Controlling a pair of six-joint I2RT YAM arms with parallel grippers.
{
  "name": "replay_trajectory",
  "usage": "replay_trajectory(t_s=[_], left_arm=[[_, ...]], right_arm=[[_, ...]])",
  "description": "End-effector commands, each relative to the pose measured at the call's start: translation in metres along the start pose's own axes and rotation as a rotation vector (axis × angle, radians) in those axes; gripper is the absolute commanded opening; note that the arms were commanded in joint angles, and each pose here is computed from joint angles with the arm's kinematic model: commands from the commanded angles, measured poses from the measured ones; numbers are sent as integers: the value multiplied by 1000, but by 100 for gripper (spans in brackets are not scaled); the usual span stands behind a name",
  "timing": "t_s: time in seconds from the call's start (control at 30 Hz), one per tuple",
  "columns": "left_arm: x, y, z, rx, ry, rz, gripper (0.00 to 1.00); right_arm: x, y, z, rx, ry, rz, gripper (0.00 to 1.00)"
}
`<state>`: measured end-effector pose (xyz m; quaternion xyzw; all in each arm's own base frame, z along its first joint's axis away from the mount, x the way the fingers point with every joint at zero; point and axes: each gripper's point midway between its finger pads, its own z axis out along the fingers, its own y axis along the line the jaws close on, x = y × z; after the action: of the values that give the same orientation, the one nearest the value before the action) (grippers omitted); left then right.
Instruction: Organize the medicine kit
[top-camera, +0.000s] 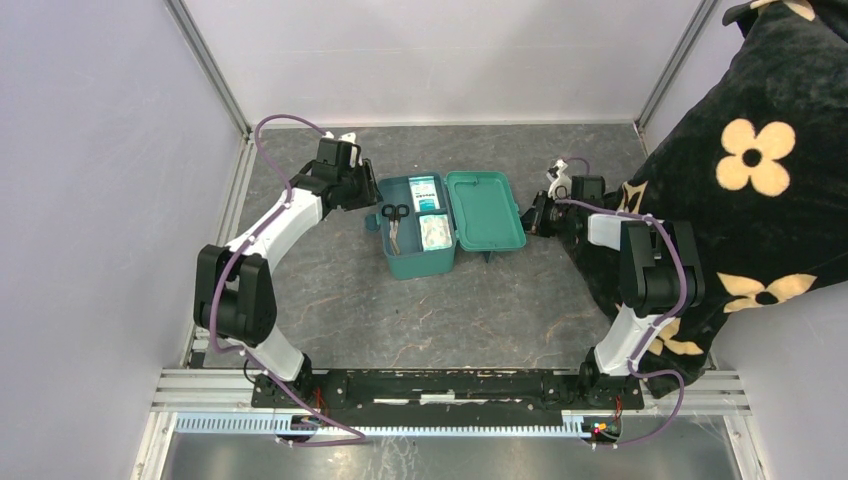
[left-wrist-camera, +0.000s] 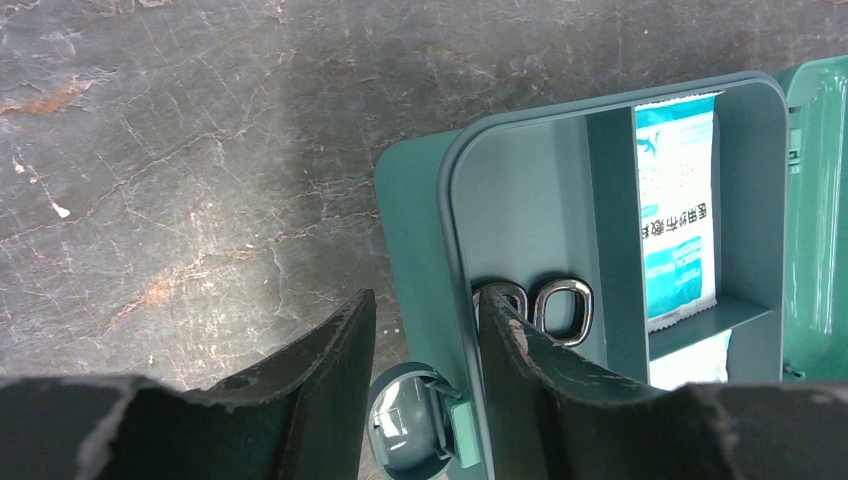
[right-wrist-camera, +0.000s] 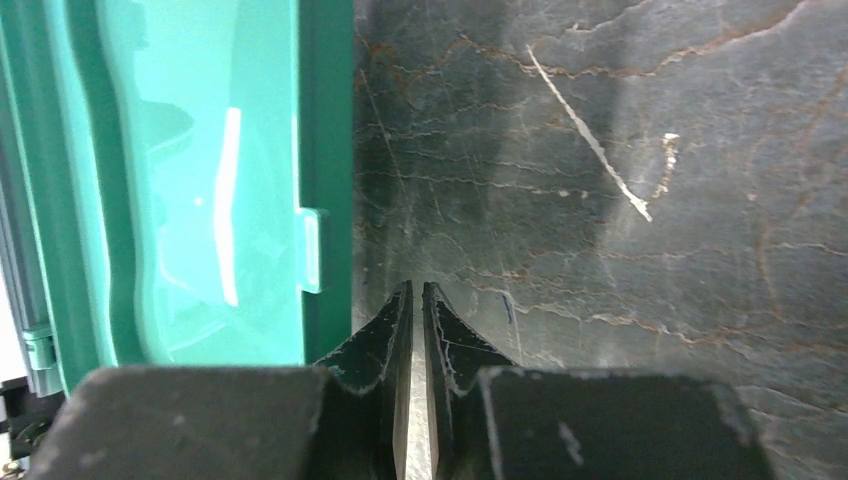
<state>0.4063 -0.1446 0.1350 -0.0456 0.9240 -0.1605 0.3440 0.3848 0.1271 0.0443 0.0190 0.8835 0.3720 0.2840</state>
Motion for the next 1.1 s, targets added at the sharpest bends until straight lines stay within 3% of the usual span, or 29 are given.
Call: replay_trajectory(t_s=[0.0,0.17,0.57,0.8,1.07], left_arm=[[-7,0,2,14,11,40,47],[-3,-2,6,34,38,33,40],[-3,-2,6,39,40,30,37],[-3,-5,5,51,41,29,37],[-7,-9,0,71,30,29,38]], right_arm=[[-24,18,-9,-116,-92,20,12],[-42,42,-23,-234,-154,37,12],[-66,107,-62,-492,-243,38,13],[-74,124,-75,-493,-263,-11,13],[-65,154,-51,-388,-188,-152,16]])
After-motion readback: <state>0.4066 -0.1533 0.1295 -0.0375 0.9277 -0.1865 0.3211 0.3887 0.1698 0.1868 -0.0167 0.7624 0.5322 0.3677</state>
